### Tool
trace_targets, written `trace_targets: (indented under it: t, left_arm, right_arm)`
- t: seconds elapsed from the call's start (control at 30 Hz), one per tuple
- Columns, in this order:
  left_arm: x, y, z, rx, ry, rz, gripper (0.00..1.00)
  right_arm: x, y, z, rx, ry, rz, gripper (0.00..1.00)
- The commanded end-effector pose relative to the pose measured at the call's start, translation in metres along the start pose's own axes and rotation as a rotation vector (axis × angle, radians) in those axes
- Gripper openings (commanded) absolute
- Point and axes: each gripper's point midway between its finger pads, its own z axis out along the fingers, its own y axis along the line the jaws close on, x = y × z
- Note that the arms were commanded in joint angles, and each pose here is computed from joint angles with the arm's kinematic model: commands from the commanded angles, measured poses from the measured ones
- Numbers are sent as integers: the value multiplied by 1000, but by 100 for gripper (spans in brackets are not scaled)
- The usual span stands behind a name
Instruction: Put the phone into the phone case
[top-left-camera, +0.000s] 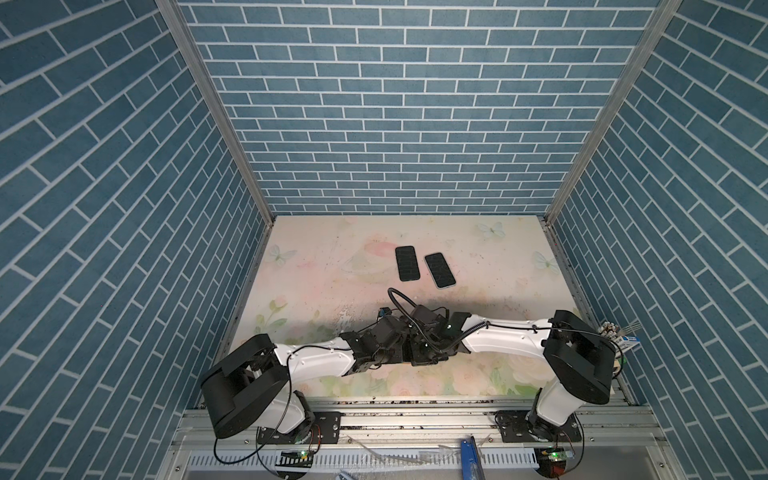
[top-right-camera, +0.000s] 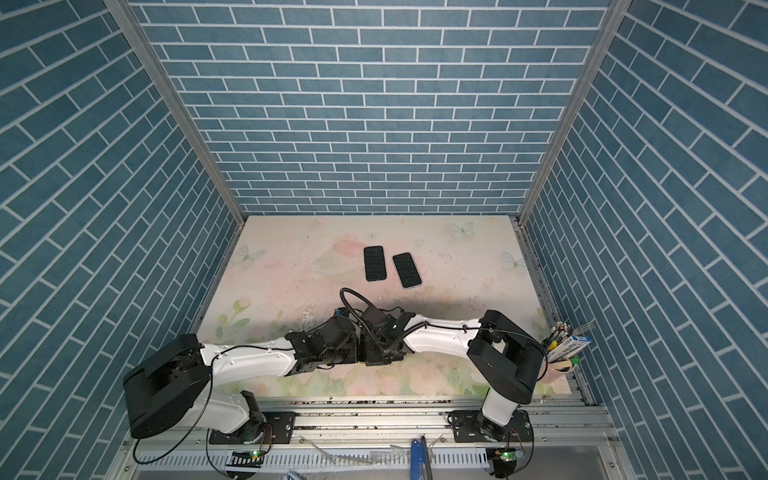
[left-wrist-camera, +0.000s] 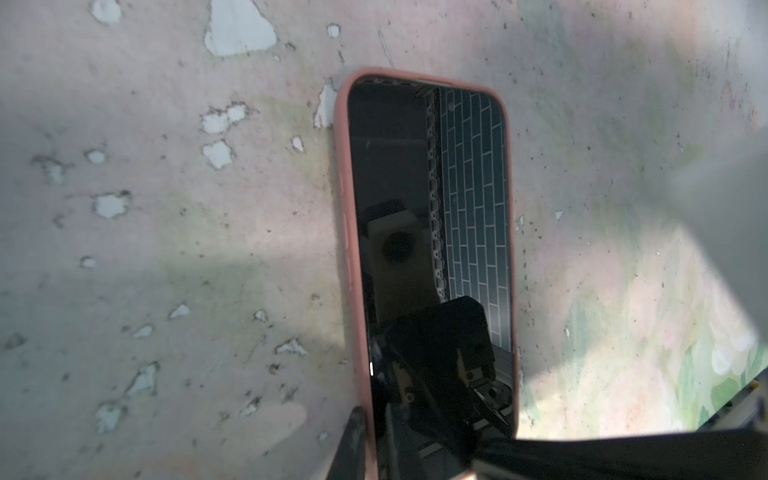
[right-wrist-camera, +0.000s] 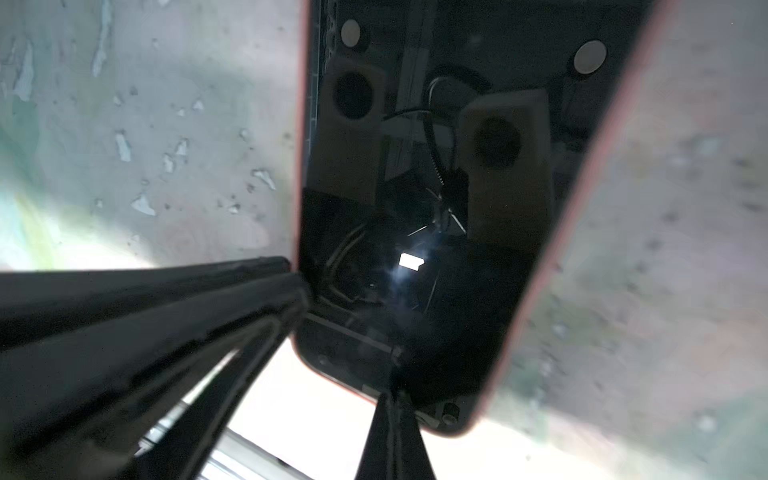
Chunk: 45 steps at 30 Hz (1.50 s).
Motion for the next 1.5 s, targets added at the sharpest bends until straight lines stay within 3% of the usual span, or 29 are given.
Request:
trace_targets:
  t: [0.0, 0.13, 0.23, 0.3, 0.43, 0.47, 0.5, 0.53, 0.57, 0.6, 0.73, 0.83, 0.93, 1.07, 1.23, 1.47]
  left_arm:
    - [-1, -1, -7, 28, -30, 9, 15]
    - [-6, -5, -16, 82, -80, 9, 18]
    - [-7, -5, -21, 104, -106, 4, 25]
    - [-7, -6, -21, 112, -106, 4, 30]
    - [-5, -9, -14, 103, -71, 20, 31]
    - [-3, -10, -11, 96, -57, 22, 31]
    - [-2, -11, -9, 92, -45, 25, 31]
    - [-2, -12, -7, 89, -34, 25, 31]
    - [-1, -12, -4, 85, -22, 29, 31]
    - [1, -13, -1, 82, -8, 32, 31]
    - [6, -24, 9, 103, 48, 59, 31]
    - [9, -33, 13, 123, 77, 86, 32]
    - [9, -41, 13, 146, 74, 109, 32]
    - [3, -40, 2, 178, 12, 102, 32]
    - [-9, -22, -25, 172, -133, 50, 33]
    - [-17, 8, -60, 187, -301, -39, 36]
  right_arm:
    - [-8, -12, -31, 46, -108, -30, 12]
    - [-13, -17, -54, 36, -194, -36, 22]
    - [-10, -11, -56, -19, -189, -63, 41]
    - [-6, -4, -54, -69, -161, -73, 43]
    - [-2, -1, -53, -113, -149, -72, 47]
    - [-2, -2, -53, -121, -154, -67, 58]
    - [-1, -3, -54, -133, -161, -60, 60]
    - [-1, -5, -55, -143, -174, -47, 81]
    - [0, -6, -56, -158, -183, -37, 86]
    - [1, -10, -57, -171, -197, -19, 98]
    - [5, -30, -58, -255, -251, 105, 98]
    - [7, -35, -62, -400, -268, 178, 98]
    - [8, -44, -67, -417, -293, 197, 98]
    - [9, -65, -71, -226, -260, 187, 95]
    - [2, -48, -59, -131, -111, 102, 55]
    - [-16, -25, -49, 66, -24, -69, 54]
